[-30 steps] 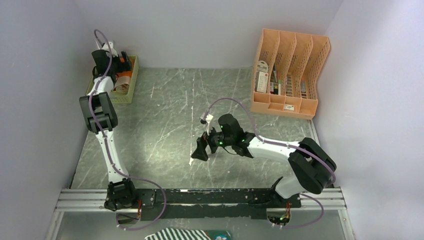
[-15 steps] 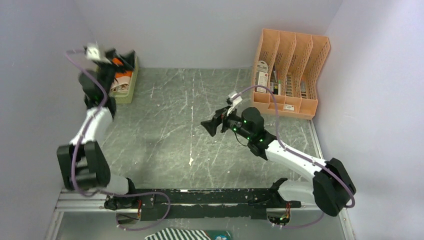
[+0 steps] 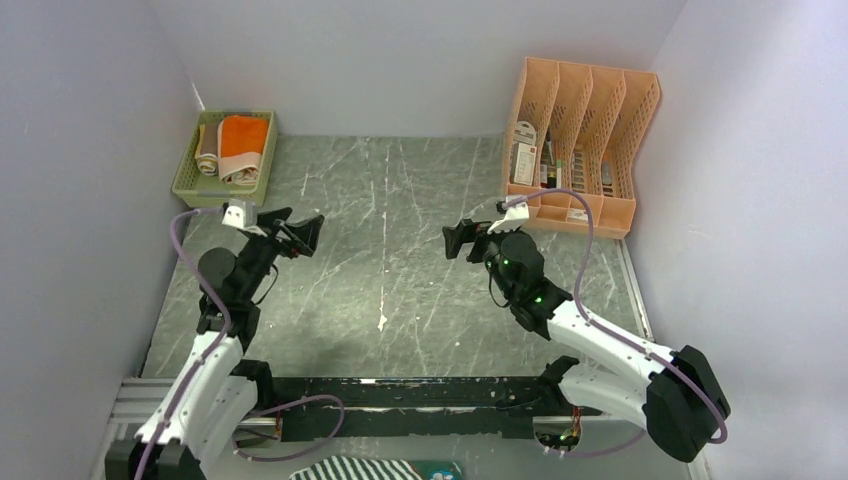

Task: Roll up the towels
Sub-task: Reset both arms

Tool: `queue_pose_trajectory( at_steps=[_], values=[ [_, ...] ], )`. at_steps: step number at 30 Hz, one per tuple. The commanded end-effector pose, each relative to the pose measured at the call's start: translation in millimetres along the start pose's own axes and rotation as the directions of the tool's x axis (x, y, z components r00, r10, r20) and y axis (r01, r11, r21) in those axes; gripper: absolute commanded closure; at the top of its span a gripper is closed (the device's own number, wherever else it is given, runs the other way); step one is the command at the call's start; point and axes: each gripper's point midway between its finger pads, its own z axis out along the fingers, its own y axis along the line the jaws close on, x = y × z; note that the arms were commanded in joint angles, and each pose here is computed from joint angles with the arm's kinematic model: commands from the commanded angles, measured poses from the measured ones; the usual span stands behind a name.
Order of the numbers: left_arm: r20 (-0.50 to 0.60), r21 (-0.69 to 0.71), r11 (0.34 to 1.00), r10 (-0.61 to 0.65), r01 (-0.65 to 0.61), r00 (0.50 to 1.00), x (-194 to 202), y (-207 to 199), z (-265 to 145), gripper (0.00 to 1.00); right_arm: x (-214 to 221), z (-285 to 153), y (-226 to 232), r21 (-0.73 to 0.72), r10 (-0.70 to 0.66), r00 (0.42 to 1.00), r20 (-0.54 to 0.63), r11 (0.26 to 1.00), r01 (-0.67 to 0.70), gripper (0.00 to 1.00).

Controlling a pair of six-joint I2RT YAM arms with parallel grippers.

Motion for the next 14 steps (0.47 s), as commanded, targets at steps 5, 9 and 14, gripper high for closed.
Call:
queue_pose_trajectory(
  at_steps=[5, 9, 14],
  values=[
    [-0.104, -0.054, 0.997, -0.069, 0.064, 0.992, 4.3, -2.4, -7.8, 0.0, -27.3, -2.4, -13.0, 0.099, 0.004, 0.997, 0.071, 0.995, -0.011, 0.0],
    [-0.108, -0.004, 0.996, -0.088, 0.088, 0.99, 3.4, -13.4, -9.8, 0.0, -29.0, -4.8, -9.6, 0.076, -0.007, 0.998, 0.07, 0.997, 0.002, 0.0],
    [-0.076, -0.014, 0.998, -0.062, 0.061, 0.995, -6.0, -15.1, -18.6, 0.0, -30.8, -10.3, -14.0, 0.091, -0.013, 0.997, 0.078, 0.996, 0.006, 0.0]
  ],
)
